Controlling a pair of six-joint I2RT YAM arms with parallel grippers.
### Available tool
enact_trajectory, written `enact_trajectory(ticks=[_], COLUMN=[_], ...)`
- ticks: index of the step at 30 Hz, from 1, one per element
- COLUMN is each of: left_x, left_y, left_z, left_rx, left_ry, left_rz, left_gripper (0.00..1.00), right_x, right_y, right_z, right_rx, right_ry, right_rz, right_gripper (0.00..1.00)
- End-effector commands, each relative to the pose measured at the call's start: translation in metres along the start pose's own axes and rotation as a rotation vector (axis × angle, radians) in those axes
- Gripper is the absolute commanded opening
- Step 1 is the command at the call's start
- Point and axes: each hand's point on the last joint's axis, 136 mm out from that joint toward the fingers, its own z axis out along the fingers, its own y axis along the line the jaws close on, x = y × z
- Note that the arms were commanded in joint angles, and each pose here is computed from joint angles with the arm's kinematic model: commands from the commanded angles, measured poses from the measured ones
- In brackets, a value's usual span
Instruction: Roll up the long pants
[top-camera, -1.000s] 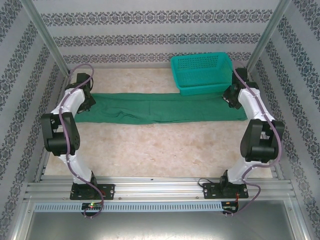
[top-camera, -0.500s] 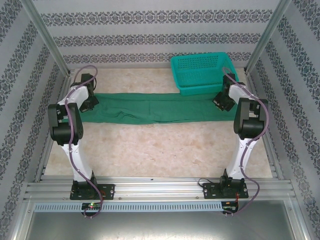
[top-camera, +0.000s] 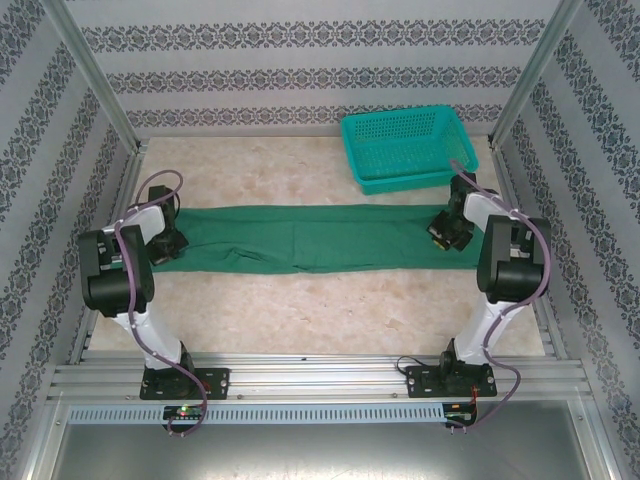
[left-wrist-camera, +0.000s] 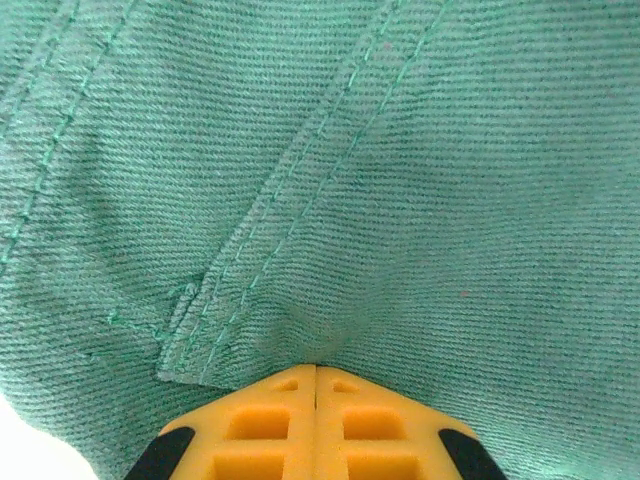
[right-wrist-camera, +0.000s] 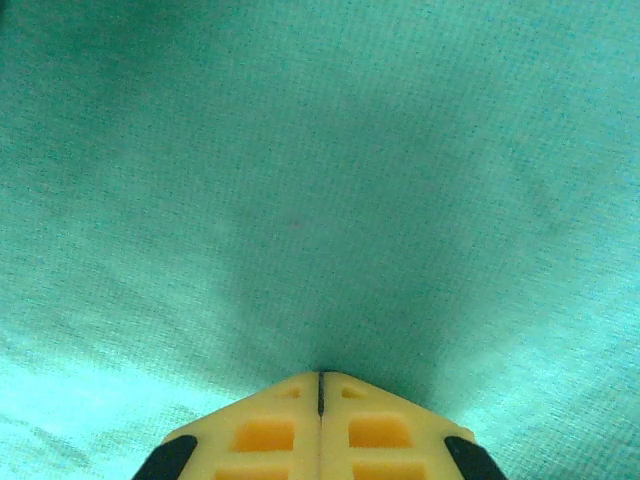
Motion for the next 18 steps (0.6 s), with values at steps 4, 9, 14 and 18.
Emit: enact_trajectory(ticks=[4, 9, 14, 18], left_x=[0.063, 0.058, 0.009, -0.016], left_y=[0.027, 0.037, 0.003, -0.028], left_z=[0.005, -0.029, -0.042, -0.028], left_rx=[-0.001, 0.034, 0.115, 0.162], left_ry=[0.148, 0.062, -0.009, 0.024], left_rz=[0.011, -0.011, -0.022, 0.000], left_gripper=[0.00, 0.00, 0.05, 0.00], right_x=[0.040, 0.039, 0.016, -0.001], right_y=[-0.046, -0.050, -0.014, 0.008], right_z=[-0.022, -0.037, -0.033, -0.017], right_rx=[0.048, 0.024, -0.006, -0.016], right_ry=[0.045, -0.003, -0.016, -0.011], right_rz=[0.014, 0.015, -0.012, -0.010], right_gripper=[0.00, 0.00, 0.00, 0.00])
